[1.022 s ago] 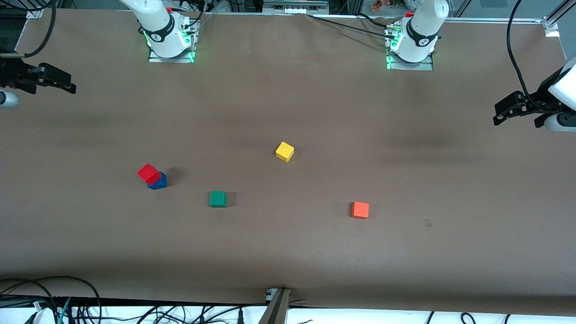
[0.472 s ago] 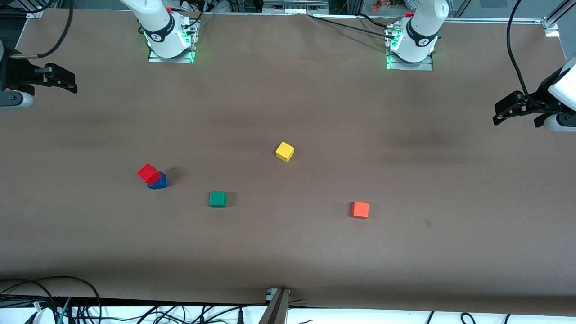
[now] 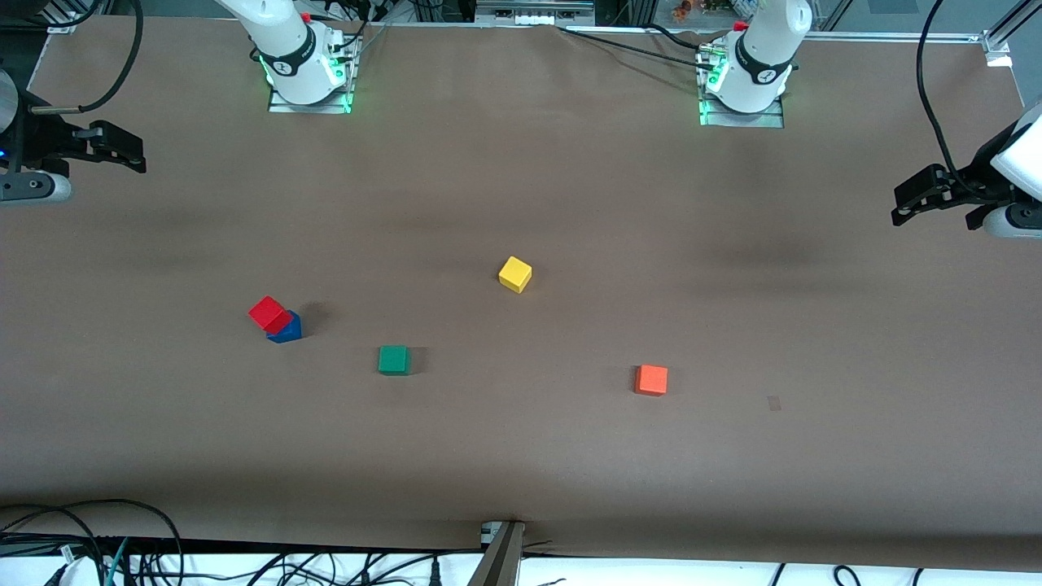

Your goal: Pass red block to right arm, stack on blue

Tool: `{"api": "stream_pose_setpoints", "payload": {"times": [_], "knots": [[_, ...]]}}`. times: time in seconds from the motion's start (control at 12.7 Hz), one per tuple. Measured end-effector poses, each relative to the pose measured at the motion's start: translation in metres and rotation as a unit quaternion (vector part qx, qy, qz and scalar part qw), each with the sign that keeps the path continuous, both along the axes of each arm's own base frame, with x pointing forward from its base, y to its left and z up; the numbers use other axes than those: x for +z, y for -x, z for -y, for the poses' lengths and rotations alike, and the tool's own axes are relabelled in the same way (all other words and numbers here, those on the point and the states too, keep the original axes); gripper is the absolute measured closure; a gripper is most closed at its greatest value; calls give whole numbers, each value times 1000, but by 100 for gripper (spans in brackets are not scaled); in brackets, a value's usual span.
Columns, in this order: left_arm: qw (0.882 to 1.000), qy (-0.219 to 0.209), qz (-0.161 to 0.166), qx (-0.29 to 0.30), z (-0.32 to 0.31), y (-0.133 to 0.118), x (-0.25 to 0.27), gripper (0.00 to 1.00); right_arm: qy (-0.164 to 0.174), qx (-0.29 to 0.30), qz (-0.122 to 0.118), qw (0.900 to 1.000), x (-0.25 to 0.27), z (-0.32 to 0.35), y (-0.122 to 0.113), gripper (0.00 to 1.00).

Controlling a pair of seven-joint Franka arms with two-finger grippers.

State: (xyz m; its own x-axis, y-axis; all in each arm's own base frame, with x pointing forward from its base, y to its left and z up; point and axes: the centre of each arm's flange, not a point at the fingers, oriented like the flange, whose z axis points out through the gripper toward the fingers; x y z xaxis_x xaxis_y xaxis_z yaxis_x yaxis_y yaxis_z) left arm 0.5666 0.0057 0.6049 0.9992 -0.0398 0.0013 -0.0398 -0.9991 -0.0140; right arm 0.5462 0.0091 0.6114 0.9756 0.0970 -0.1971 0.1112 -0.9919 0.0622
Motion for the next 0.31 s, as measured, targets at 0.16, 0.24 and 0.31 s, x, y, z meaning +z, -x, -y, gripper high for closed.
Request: {"api": "stream_pose_setpoints", "payload": {"times": [0.16, 0.24, 0.31], "knots": [[1000, 0, 0, 0, 0, 0, 0, 0, -7, -13, 1, 1000, 0, -3, 0, 0], [1000, 0, 0, 0, 0, 0, 0, 0, -8, -15, 1, 1000, 0, -3, 0, 0], [1000, 0, 0, 0, 0, 0, 0, 0, -9, -15, 1, 1000, 0, -4, 0, 0]]}}
